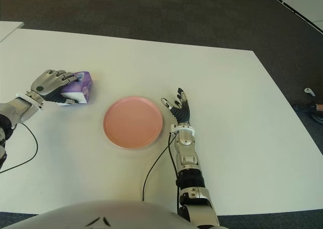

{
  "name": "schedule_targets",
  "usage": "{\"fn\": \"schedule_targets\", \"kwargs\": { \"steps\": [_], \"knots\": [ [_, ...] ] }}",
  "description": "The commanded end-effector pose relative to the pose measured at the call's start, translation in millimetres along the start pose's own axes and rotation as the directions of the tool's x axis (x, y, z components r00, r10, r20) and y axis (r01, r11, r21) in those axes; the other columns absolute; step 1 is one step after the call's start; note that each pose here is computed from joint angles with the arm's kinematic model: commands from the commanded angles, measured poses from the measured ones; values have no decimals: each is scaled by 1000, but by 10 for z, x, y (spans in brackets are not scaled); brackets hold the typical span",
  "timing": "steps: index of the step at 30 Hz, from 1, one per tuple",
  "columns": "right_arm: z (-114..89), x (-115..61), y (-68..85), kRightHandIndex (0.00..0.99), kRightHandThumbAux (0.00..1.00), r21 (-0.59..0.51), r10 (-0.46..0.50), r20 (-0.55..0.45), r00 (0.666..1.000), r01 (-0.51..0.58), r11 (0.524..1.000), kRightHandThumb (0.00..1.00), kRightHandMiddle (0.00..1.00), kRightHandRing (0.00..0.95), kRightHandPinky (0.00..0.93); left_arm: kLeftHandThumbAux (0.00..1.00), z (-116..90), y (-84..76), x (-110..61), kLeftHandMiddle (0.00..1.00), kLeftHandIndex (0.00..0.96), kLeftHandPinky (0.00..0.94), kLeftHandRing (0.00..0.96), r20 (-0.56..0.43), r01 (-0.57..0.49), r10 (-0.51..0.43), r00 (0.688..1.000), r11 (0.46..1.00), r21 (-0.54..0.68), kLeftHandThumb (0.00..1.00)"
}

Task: Put the tissue paper into the plate.

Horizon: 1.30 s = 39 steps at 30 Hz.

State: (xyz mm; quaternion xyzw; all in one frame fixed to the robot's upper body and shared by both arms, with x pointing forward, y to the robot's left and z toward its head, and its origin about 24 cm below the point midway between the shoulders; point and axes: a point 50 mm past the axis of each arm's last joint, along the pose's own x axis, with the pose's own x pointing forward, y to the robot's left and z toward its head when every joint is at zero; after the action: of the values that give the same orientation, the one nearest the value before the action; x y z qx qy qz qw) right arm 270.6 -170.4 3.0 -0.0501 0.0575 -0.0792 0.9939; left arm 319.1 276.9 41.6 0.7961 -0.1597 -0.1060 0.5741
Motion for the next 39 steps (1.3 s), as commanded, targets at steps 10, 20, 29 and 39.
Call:
{"fn": "schedule_targets", "kwargs": {
  "steps": [10,20,29,39],
  "knots": [
    [-324,-114,-41,84,685,-14,-10,-176,984,8,1000,187,62,56,105,697,269,-172,-119,847,442,854,833,-55,-106,98,994,977,-184,730],
    [-312,-94,-34,89,686,-6,-16,-171,985,15,1000,187,64,56,109,699,337,-88,-45,887,442,852,856,-82,-201,185,979,933,-298,727],
    [-314,-81,-32,90,695,2,-16,-174,985,16,1000,194,64,57,114,700,350,-55,-2,896,442,860,859,-101,-228,206,973,919,-323,725],
    [-317,-68,-32,78,695,-5,-5,-174,985,4,1000,199,61,56,113,700,324,58,74,892,442,860,859,-134,-316,286,949,885,-343,724]
  ]
}}
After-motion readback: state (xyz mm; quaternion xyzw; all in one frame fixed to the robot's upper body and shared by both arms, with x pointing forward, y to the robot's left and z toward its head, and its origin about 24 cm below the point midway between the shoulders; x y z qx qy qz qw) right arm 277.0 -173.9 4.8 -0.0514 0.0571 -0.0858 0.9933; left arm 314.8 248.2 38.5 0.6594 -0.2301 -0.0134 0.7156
